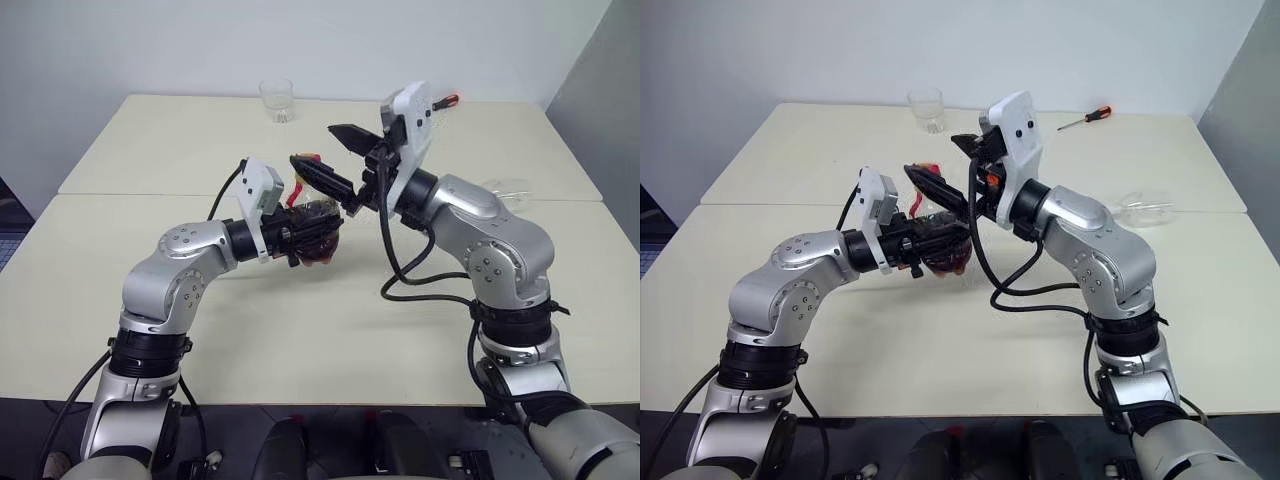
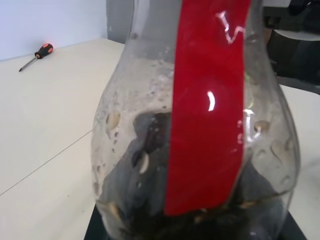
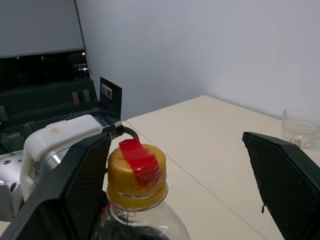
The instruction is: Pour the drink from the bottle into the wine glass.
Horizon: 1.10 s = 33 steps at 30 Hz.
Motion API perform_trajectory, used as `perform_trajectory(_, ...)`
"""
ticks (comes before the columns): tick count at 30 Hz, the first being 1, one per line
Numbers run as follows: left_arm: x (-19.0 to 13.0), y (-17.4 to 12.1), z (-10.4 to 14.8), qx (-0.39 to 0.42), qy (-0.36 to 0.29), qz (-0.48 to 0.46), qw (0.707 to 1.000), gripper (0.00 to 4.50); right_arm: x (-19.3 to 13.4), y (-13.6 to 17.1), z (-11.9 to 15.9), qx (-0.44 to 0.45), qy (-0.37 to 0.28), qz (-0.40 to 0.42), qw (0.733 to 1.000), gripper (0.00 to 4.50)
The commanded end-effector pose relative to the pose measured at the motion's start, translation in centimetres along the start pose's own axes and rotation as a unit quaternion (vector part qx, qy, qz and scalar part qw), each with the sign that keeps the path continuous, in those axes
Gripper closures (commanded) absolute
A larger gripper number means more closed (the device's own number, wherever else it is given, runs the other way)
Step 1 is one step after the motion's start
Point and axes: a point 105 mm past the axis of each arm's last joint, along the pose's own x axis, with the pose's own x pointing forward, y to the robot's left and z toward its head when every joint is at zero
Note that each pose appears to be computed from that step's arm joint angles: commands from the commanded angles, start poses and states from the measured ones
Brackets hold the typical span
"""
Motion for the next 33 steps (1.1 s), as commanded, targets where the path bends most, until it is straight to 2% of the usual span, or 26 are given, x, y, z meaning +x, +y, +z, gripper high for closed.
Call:
perform_trajectory(1,0.0,-0.1,1.7,0.030,-0.023,-0.006,0.999,3.18,0.2,0.9,1.6,-0.020,-0.029,0.019,0.999,0.00)
perform_trajectory(26,0.1,-0.3,1.8,0.030,-0.026,-0.010,0.999,3.18,-0.8,-1.4,1.1,-0.028,-0.013,-0.024,0.999,0.00)
perform_trajectory(33,-0.3,-0.7,1.7,0.027,-0.023,-0.009,0.999,3.18,-2.0,-2.0,0.5,-0.032,0.002,-0.037,0.999,0.00)
